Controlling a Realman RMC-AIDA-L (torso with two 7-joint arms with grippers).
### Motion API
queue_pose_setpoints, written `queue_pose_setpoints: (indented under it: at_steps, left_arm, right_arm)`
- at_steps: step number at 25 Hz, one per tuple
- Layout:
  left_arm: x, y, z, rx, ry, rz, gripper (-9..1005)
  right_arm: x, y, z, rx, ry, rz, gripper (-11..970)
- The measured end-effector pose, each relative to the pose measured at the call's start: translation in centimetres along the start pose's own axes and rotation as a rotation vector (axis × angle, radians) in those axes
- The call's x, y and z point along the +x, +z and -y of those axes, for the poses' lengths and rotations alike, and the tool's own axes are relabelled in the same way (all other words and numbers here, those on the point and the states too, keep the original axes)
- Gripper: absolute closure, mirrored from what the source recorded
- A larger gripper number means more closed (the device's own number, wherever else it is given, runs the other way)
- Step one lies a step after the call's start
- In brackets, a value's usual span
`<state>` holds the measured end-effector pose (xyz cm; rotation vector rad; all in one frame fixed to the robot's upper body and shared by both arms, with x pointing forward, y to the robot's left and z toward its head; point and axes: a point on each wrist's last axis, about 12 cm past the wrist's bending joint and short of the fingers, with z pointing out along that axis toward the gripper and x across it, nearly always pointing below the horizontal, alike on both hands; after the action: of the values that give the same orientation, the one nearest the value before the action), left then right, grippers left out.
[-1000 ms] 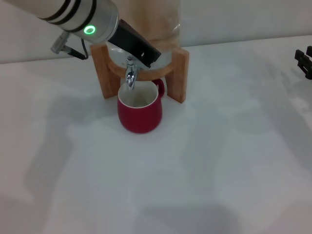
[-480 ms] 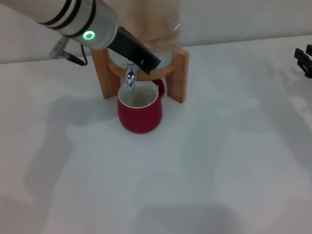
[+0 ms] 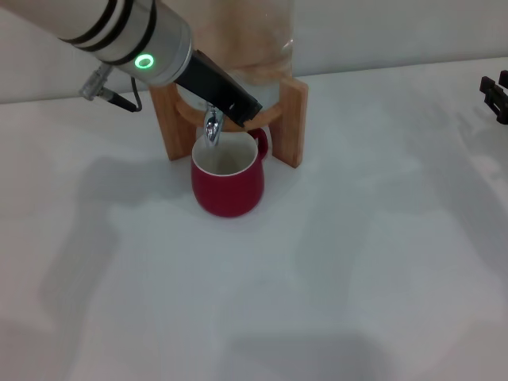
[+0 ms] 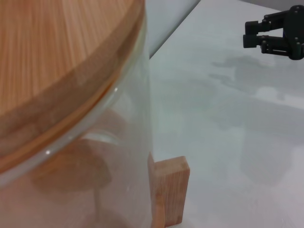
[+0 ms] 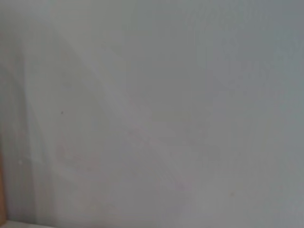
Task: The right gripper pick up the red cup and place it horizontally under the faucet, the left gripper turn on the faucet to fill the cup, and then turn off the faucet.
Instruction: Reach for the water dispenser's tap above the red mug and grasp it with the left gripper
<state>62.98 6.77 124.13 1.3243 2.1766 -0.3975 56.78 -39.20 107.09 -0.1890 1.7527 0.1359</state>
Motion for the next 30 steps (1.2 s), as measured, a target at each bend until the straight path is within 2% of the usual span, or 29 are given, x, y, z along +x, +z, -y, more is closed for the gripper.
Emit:
queue_pose_setpoints:
  at_steps: [14,21,30]
  left_arm:
    - [-0.17,-0.02,0.44,0.004,0.006,-0.014,955]
    - [-0.28,-0.08,-0.09,-0.038,0.005,0.002,955]
    - [-0.25,-0.13,0.12,-0.028,-0.003,-0.009,955]
  right_arm:
    - [-0.09,0.19,0.18,0.011,-0.003,-0.007,654]
    - [-0.10,0.23,0.19,0.013,-0.003,-0.009,654]
    - [-0.09,0.26,0.23,0.017,-0.004,-0.011,654]
